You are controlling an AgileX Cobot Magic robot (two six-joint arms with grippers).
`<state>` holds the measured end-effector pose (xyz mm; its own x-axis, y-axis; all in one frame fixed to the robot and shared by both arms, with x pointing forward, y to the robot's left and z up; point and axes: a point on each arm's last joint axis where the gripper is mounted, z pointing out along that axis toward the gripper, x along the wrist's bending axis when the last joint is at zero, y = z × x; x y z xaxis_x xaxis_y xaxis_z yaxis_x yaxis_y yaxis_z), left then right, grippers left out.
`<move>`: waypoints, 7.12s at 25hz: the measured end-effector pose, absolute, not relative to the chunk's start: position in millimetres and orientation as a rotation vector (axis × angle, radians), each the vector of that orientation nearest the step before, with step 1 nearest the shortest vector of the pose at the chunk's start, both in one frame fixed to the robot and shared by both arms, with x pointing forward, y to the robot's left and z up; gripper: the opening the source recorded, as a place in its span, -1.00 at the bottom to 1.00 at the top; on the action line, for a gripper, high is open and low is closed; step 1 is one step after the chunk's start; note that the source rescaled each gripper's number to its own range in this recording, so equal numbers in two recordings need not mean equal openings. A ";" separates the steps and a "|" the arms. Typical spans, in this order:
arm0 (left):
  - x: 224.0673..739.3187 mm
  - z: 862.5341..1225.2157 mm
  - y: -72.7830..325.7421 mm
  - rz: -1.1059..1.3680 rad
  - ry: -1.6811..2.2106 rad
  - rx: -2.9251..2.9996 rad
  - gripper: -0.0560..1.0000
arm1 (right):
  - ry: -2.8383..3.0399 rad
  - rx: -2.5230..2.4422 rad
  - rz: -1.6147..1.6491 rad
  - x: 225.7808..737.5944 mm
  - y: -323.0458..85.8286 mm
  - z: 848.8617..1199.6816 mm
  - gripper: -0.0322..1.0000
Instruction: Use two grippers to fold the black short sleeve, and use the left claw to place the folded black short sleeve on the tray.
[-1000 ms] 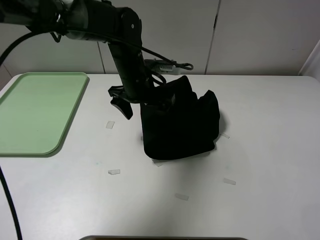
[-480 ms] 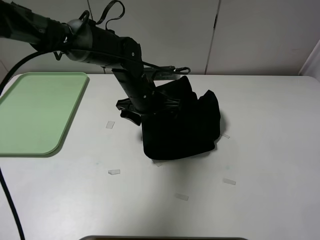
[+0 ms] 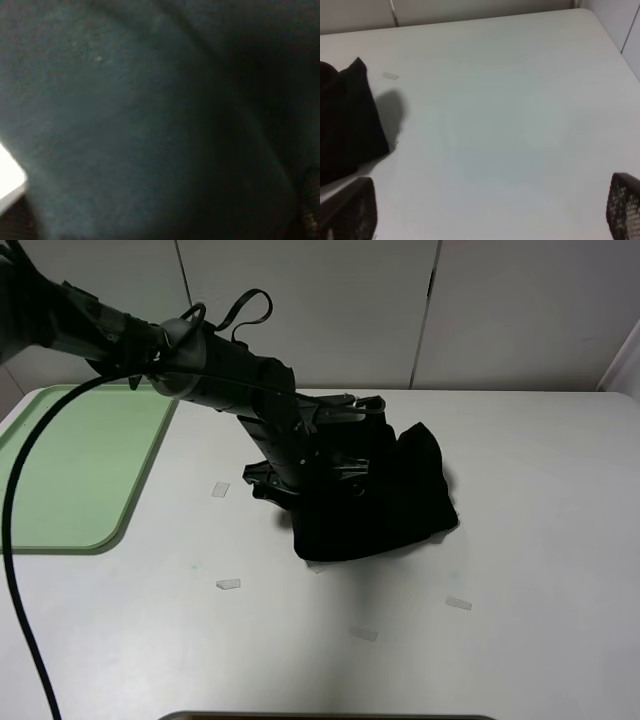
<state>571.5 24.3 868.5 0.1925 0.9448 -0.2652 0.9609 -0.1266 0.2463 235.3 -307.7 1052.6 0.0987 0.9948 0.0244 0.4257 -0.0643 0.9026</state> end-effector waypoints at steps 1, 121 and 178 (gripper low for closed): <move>571.0 868.3 22.7 -0.059 1.784 2.117 1.00 | 1.431 1.605 0.931 235.3 -307.7 1052.6 1.00; 580.0 1130.0 373.9 0.395 2.084 2.018 1.00 | 1.431 1.605 0.931 235.3 -307.7 1052.6 1.00; 228.8 1041.0 281.7 0.765 1.545 1.740 1.00 | 1.431 1.605 0.931 235.3 -307.7 1052.6 1.00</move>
<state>228.8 281.7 1041.0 0.1232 0.9923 -0.0099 0.5942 -0.0658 0.8016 235.3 -307.7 1052.6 0.0988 0.9948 0.0246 0.4257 -0.0646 0.9026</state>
